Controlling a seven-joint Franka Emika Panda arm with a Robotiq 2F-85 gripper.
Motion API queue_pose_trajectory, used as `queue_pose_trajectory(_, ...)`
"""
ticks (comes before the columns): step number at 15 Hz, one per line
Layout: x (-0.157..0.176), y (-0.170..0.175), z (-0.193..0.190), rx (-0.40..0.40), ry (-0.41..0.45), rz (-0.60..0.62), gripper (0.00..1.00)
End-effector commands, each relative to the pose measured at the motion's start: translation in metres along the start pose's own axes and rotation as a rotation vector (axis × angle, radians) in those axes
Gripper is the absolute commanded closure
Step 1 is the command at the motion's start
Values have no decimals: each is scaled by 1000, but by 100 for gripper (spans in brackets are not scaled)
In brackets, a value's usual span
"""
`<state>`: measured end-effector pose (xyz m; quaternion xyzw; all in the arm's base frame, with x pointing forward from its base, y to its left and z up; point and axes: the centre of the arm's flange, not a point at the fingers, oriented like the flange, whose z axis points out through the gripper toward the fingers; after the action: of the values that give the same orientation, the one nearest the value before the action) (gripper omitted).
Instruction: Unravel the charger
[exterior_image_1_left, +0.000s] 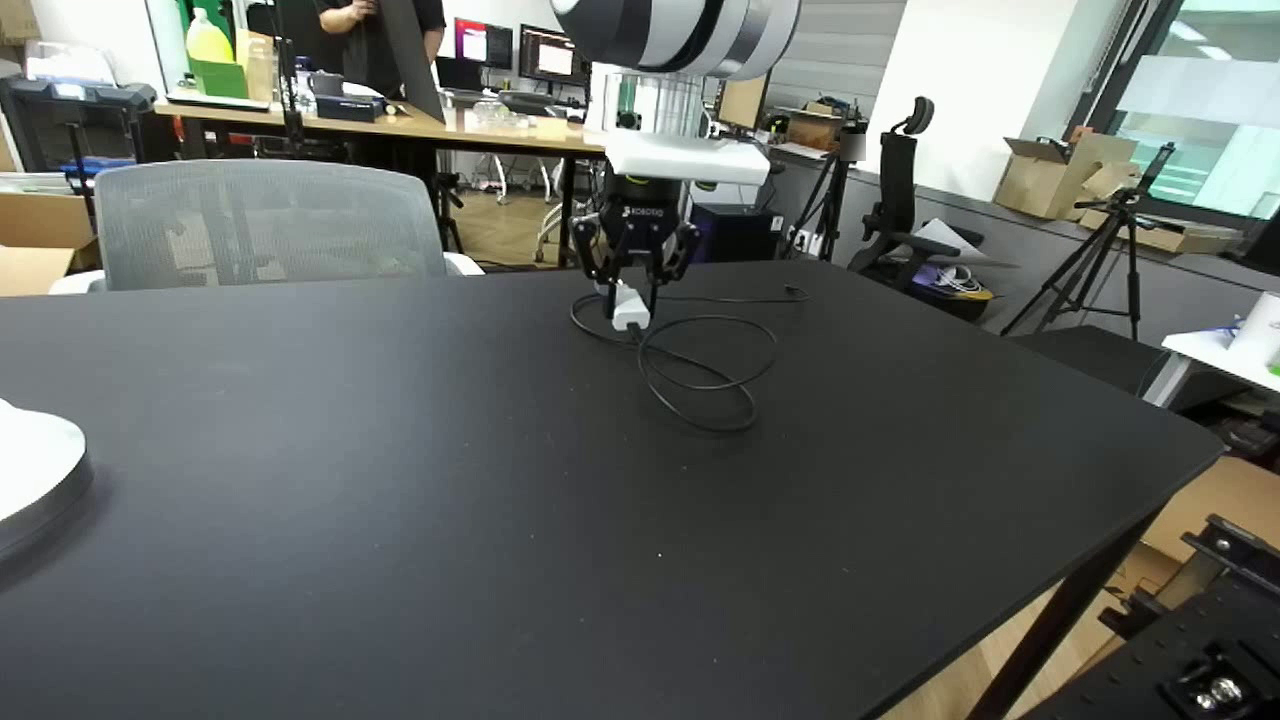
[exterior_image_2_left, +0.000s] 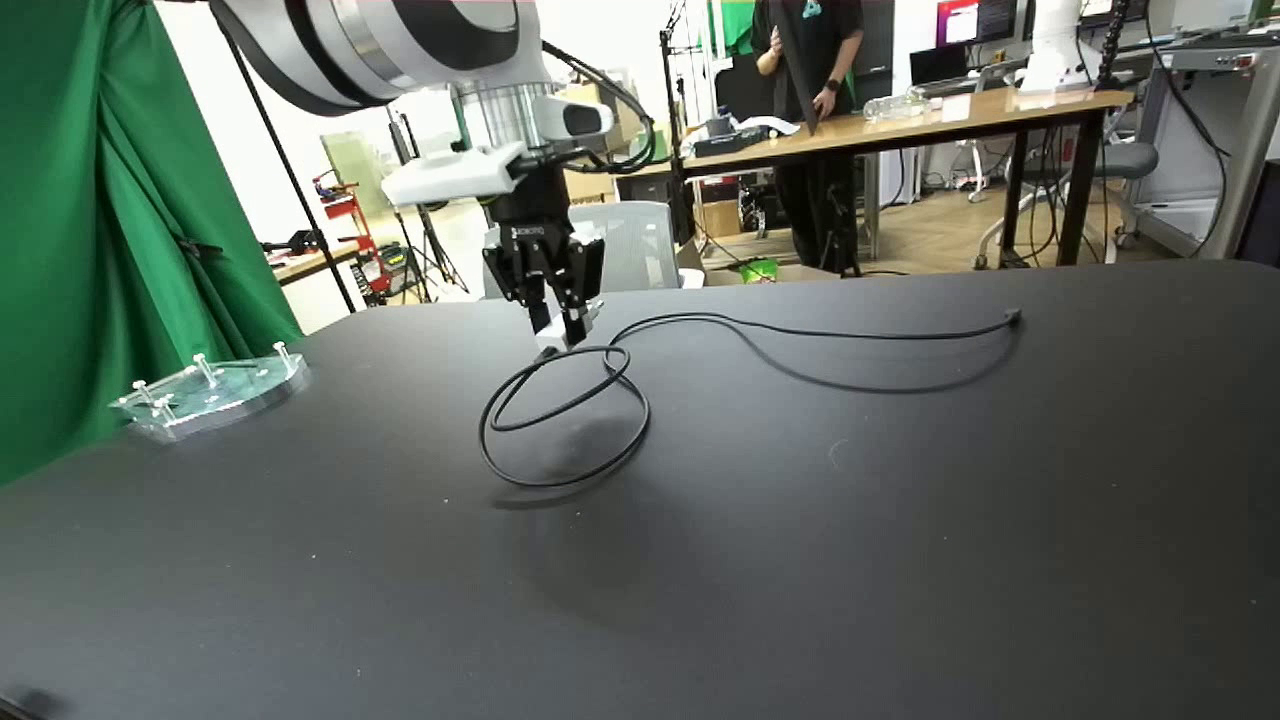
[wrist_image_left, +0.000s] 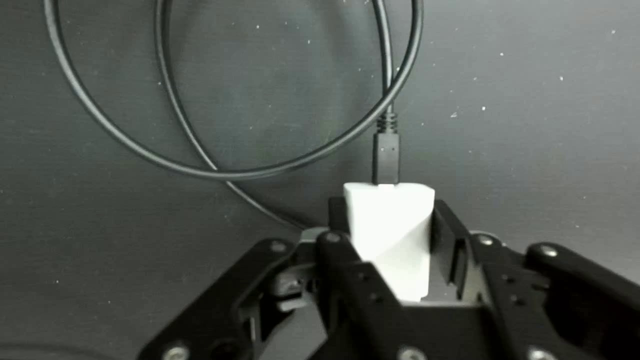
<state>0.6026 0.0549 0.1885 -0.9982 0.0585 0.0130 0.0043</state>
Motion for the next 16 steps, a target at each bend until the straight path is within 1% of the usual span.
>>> queue_pose_trajectory(1, -5, 16, -8, 55, 19, 188, 82)
queue_pose_trajectory(5, -11, 40, -4, 101, 41, 370, 82)
queue_pose_trajectory(7, -17, 60, -7, 115, 74, 456, 82)
queue_pose_trajectory(8, -19, 69, -7, 106, 96, 499, 82)
queue_pose_trajectory(9, -22, 76, -7, 75, 119, 539, 82)
queue_pose_trajectory(10, -23, 82, -6, 27, 138, 565, 82)
queue_pose_trajectory(11, -24, 87, -6, -35, 180, 546, 82)
queue_pose_trajectory(13, -24, 92, -7, -150, 208, 460, 82)
queue_pose_trajectory(14, -25, 92, -9, -197, 246, 438, 82)
queue_pose_trajectory(16, -26, 89, -20, -261, 348, 408, 82)
